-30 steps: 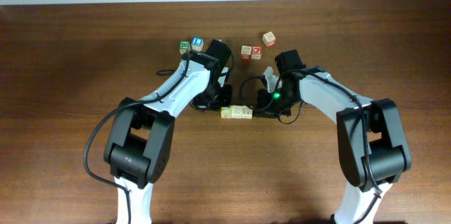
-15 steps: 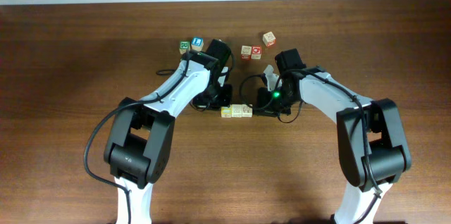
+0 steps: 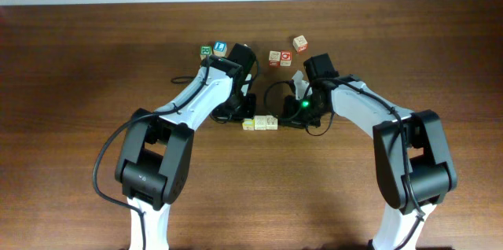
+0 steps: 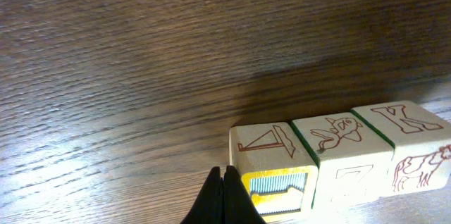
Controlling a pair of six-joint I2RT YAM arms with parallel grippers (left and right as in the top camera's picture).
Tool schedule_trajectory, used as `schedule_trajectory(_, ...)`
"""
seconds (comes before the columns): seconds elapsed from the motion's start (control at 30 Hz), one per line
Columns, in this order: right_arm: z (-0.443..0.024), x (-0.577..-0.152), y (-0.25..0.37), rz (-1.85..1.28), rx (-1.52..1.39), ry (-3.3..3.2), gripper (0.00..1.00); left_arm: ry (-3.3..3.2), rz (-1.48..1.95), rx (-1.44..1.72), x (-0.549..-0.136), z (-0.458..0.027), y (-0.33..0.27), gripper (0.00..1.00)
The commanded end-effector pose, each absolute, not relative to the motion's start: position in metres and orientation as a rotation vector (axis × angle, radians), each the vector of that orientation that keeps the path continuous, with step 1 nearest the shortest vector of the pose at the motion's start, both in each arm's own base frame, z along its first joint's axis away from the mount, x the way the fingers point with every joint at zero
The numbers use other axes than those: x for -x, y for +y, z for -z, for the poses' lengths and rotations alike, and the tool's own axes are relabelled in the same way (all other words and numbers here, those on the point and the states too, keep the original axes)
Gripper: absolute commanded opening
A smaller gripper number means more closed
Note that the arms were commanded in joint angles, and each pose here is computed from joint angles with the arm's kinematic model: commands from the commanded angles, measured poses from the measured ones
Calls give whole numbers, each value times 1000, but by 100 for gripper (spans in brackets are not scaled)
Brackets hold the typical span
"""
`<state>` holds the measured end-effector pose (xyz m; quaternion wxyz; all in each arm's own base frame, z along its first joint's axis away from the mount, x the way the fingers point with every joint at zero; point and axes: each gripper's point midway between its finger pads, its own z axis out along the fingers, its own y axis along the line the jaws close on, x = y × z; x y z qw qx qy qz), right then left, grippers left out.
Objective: Rotate 4 blocks
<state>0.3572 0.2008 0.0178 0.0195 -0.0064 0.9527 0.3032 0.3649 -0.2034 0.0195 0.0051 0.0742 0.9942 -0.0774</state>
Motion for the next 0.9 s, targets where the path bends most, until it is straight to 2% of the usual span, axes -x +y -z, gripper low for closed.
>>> schedule_trajectory(0.0, -48, -350, 231, -1102, 150, 2878, 4, 3125, 391, -284, -353, -23, -227, 0)
schedule_trajectory(0.87, -77, -344, 268, -972, 323, 2834, 4, 3127, 407, -285, -353, -23, -229, 0)
